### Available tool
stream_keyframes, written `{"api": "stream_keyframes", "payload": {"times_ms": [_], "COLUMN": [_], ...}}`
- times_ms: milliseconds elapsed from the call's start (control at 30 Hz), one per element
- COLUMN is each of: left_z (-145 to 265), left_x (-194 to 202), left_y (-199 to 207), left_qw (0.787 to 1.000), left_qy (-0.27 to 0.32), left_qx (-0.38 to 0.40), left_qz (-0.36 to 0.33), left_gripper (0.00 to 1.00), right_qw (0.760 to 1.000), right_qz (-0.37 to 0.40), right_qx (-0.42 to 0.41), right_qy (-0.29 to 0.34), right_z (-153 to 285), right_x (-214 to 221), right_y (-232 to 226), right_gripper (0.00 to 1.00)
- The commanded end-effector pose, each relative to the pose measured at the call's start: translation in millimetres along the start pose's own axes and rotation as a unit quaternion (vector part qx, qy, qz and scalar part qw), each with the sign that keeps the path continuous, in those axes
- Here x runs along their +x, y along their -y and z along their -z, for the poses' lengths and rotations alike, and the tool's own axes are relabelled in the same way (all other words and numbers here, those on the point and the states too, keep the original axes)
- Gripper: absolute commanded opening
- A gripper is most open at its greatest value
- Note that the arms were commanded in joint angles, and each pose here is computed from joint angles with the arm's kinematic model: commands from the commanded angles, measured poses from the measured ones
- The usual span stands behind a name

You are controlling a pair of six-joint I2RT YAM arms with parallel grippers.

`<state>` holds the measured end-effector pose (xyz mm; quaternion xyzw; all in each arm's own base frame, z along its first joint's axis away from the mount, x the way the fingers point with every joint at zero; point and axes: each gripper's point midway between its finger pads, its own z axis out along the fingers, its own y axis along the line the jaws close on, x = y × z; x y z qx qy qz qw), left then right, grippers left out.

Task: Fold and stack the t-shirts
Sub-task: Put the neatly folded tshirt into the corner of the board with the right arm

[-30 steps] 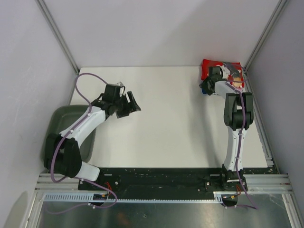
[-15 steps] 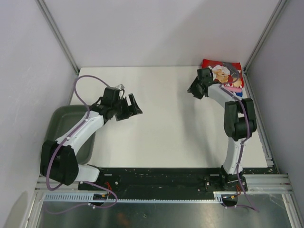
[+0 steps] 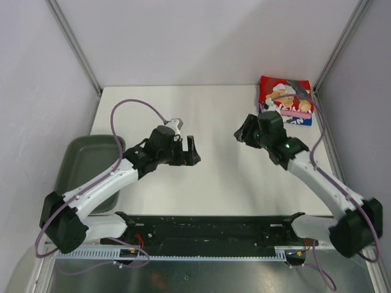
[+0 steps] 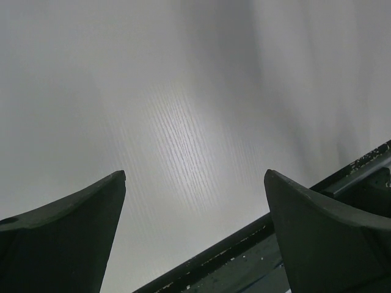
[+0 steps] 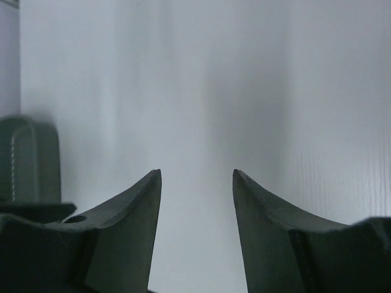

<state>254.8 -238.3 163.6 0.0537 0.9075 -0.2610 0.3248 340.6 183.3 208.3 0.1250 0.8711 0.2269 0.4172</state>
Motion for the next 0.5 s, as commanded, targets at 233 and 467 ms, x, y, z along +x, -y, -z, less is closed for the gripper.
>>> {"api": "stream_keyframes", "payload": {"times_ms": [233, 467], "left_z": [46, 50], "left_x": [-16, -15], "left_y": [-17, -18], "left_qw": [0.992, 0.991], "left_qy": [0.121, 0.127], "left_qx": [-0.032, -0.03], "left_qz": [-0.008, -0.01], "left_gripper": [1.0, 1.0], "right_qw": [0.997, 0.997], "right_qz": [0.035, 0.039], "right_qx": [-0.038, -0.043], "right_qy": [0.051, 0.049], "right_z": [70, 68], "right_x": [8, 9], "right_y": [8, 5], "right_gripper": [0.62, 0.63]}}
